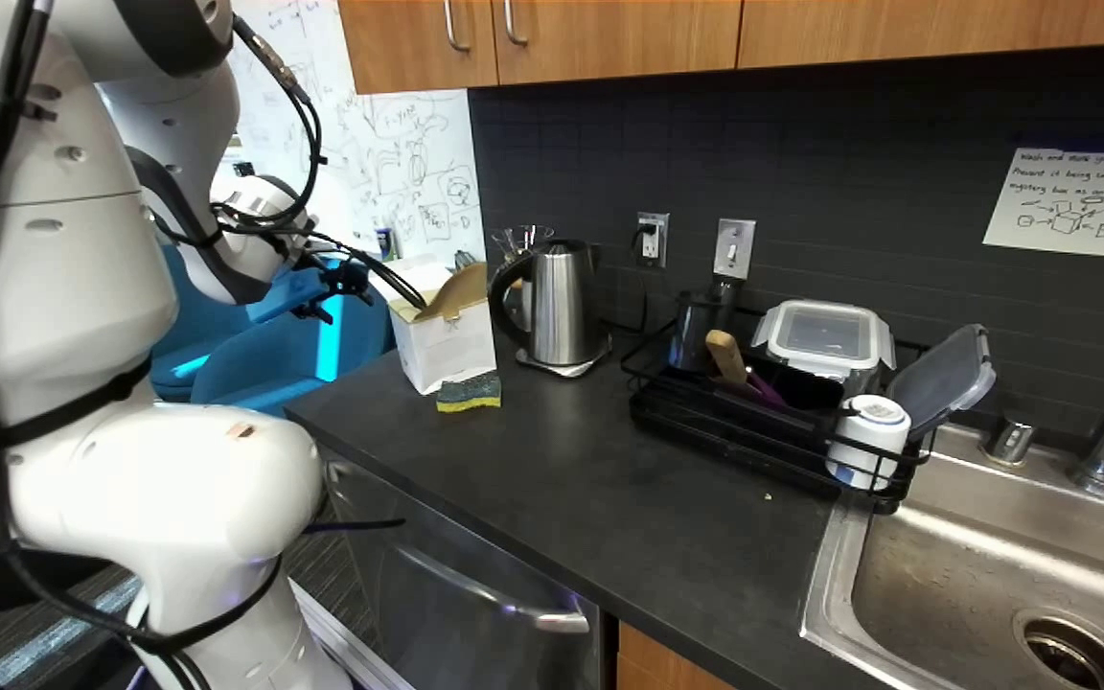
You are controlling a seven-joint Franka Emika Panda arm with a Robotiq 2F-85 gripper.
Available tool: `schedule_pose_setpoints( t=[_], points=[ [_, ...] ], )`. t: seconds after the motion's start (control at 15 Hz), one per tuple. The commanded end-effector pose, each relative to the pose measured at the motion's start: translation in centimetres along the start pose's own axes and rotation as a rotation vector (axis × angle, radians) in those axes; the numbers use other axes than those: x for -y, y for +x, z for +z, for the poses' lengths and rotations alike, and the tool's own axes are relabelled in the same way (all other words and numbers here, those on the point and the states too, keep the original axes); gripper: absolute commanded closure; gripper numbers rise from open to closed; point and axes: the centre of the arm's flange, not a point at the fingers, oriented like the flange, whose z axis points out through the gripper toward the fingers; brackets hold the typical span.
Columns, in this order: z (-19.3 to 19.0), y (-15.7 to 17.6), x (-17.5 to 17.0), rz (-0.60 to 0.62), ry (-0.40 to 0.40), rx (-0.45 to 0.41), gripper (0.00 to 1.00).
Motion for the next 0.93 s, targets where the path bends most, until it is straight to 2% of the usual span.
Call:
schedule_pose_setpoints(
  t=[0.0,0.47,0.53,0.6,0.67,0.73,0.87],
  points=[
    [0.5,-0.3,-0.6,-0.034,0.026,-0.022,0.00],
    [1.9,-0.5,-0.6,-0.109,0.039,-0.049,0.00],
    [2.4,-0.6,-1.0,-0.120,0.039,-0.053,0.05],
    [2.7,-0.6,-1.2,-0.133,0.040,-0.057,0.15],
    [3.0,-0.7,-1.4,-0.146,0.040,-0.062,0.29],
    [3.3,-0.7,-1.6,-0.162,0.039,-0.067,0.30],
    [3.7,-0.7,-1.9,-0.191,0.038,-0.075,0.44]
  ],
)
